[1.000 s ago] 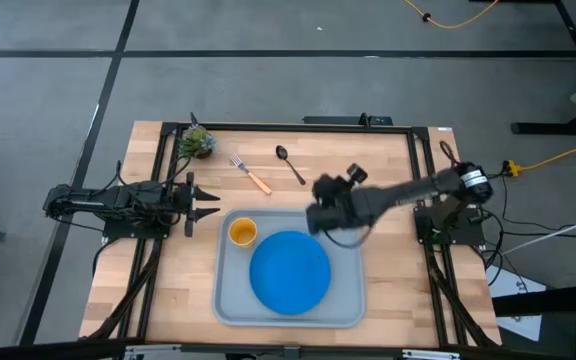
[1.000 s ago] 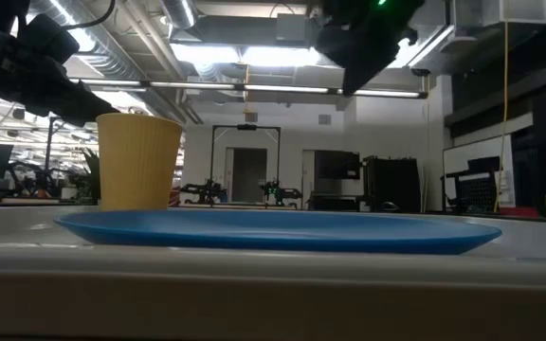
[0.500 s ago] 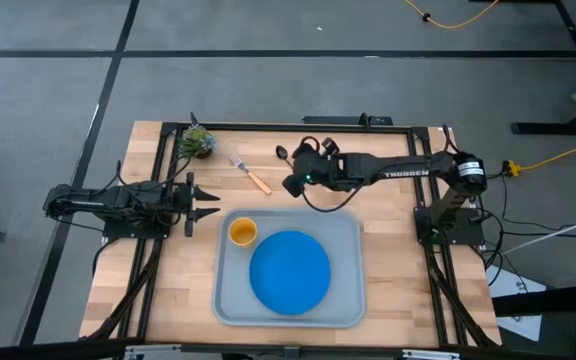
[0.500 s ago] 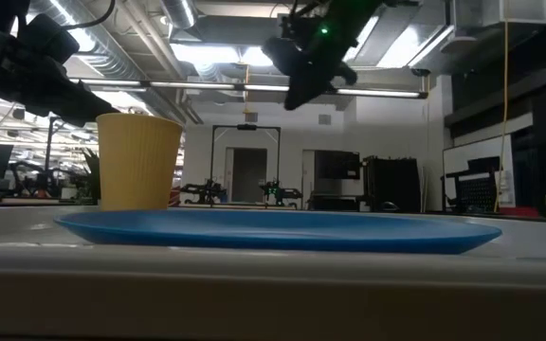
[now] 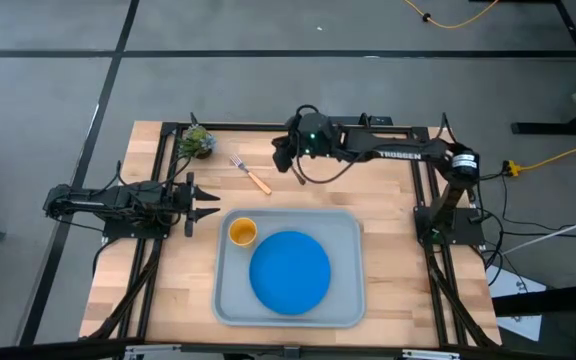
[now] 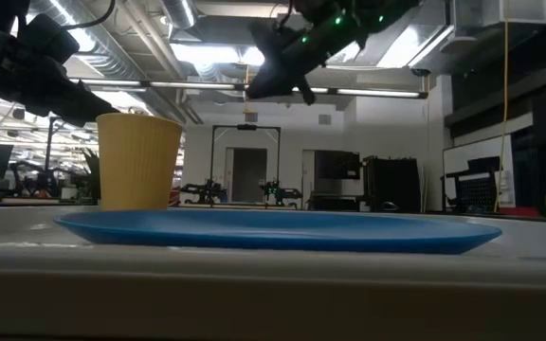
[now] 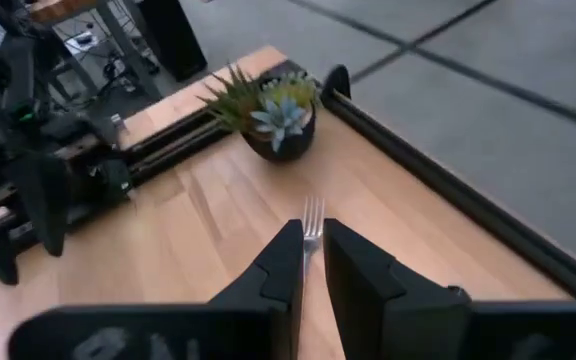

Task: Pick and place plate/cup/fork/spoon on tray
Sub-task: Put the light orange fork on the gray tray to the right of the blue plate

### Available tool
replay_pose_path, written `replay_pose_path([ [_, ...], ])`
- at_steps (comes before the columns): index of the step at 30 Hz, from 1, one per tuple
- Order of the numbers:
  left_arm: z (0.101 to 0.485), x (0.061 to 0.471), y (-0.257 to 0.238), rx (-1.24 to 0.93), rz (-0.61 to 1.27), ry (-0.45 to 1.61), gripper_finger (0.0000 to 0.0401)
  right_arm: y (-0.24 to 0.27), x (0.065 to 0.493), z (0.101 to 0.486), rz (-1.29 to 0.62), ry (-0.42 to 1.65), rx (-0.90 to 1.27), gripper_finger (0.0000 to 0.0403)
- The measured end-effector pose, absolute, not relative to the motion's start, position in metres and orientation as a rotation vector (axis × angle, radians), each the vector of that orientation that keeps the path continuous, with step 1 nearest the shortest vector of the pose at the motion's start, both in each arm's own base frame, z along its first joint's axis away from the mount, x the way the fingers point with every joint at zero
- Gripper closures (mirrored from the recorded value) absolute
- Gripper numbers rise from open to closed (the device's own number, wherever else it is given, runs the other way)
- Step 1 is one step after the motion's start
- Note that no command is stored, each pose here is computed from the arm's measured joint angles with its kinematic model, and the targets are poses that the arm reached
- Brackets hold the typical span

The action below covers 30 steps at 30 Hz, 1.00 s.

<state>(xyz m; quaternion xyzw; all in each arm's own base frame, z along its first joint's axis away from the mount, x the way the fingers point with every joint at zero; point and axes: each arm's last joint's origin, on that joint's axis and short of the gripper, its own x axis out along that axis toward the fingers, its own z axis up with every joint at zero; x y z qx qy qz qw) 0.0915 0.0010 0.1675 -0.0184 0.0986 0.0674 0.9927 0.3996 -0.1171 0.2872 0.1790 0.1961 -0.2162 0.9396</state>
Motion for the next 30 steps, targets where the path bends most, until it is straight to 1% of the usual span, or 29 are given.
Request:
replay_pose_path([
  [3,0.167,0.091,0.001,-0.037,0.135,0.198,0.0258,-0.126,0.409,0.276,-0.389,0.377,0.410,0.0355],
  [5,0.167,0.091,0.001,-0.037,0.135,0.198,0.0258,-0.128,0.425,0.270,-0.318,0.356,0.423,0.0355],
  [9,0.168,0.091,0.001,-0.038,0.135,0.195,0.0258,-0.135,0.457,0.265,-0.250,0.416,0.390,0.0355],
  [14,0.168,0.092,0.001,-0.038,0.135,0.195,0.0258,-0.144,0.481,0.259,-0.281,0.635,0.400,0.0355],
  [17,0.168,0.092,0.001,-0.037,0.136,0.195,0.0258,-0.145,0.490,0.251,-0.281,0.698,0.398,0.0355],
  [21,0.168,0.092,0.001,-0.038,0.136,0.195,0.0258,-0.138,0.496,0.229,-0.282,0.777,0.390,0.0355],
  [24,0.168,0.092,0.001,-0.038,0.135,0.195,0.0258,-0.136,0.495,0.218,-0.370,0.829,0.374,0.0355],
  [30,0.168,0.092,0.001,-0.038,0.135,0.195,0.0258,-0.134,0.496,0.219,-0.391,0.817,0.399,0.0355],
])
